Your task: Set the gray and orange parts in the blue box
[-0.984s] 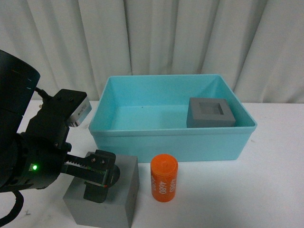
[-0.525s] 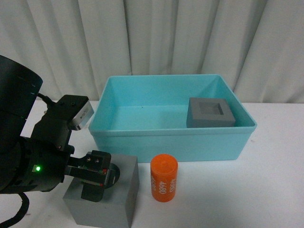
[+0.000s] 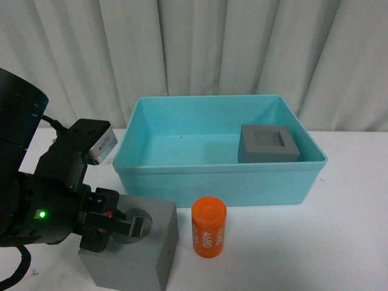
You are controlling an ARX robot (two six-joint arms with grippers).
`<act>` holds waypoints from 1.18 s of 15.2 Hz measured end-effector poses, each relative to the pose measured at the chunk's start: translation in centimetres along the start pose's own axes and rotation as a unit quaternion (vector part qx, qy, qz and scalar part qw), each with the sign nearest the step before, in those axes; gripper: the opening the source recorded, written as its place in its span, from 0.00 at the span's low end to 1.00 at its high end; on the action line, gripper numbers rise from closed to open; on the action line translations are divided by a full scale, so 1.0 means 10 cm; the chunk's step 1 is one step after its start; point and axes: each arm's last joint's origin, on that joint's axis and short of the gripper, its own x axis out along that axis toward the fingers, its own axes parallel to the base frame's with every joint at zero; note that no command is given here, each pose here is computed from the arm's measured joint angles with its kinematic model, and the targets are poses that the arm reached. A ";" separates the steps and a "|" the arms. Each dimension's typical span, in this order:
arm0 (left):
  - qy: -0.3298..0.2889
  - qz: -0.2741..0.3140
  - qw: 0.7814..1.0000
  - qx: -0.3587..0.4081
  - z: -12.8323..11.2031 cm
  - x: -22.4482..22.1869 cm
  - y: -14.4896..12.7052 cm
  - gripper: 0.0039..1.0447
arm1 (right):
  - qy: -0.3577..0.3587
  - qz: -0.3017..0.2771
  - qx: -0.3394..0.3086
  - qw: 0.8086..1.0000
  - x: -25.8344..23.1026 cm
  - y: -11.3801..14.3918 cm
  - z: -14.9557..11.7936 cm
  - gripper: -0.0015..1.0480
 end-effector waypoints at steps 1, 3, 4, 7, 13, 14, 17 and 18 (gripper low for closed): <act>0.000 -0.001 1.000 0.003 -0.01 -0.03 0.00 0.21 | 0.000 0.000 0.000 1.000 0.00 0.00 0.00 0.94; 0.013 0.004 1.000 0.005 -0.09 -0.14 0.06 0.21 | 0.000 0.000 0.000 1.000 0.00 0.00 0.00 0.94; 0.016 0.007 1.000 0.006 -0.12 -0.22 0.09 0.21 | 0.000 0.000 0.000 1.000 0.00 0.00 0.00 0.94; -0.026 0.014 1.000 0.006 -0.02 -0.66 0.23 0.21 | 0.000 0.000 0.000 1.000 0.00 0.00 0.00 0.94; -0.178 -0.030 0.983 0.040 0.88 -1.25 -0.18 0.20 | 0.000 0.000 0.000 1.000 0.00 0.00 0.00 0.94; -0.177 -0.040 0.982 0.045 1.03 -1.16 -0.31 0.20 | 0.000 0.000 0.000 1.000 0.00 0.00 0.00 0.94; -0.147 -0.039 0.987 0.042 1.38 -0.67 -0.62 0.20 | 0.000 0.000 0.000 1.000 0.00 0.00 0.00 0.94; -0.144 -0.024 0.989 0.035 1.50 -0.52 -0.65 0.20 | 0.000 0.000 0.000 1.000 0.00 0.00 0.00 0.94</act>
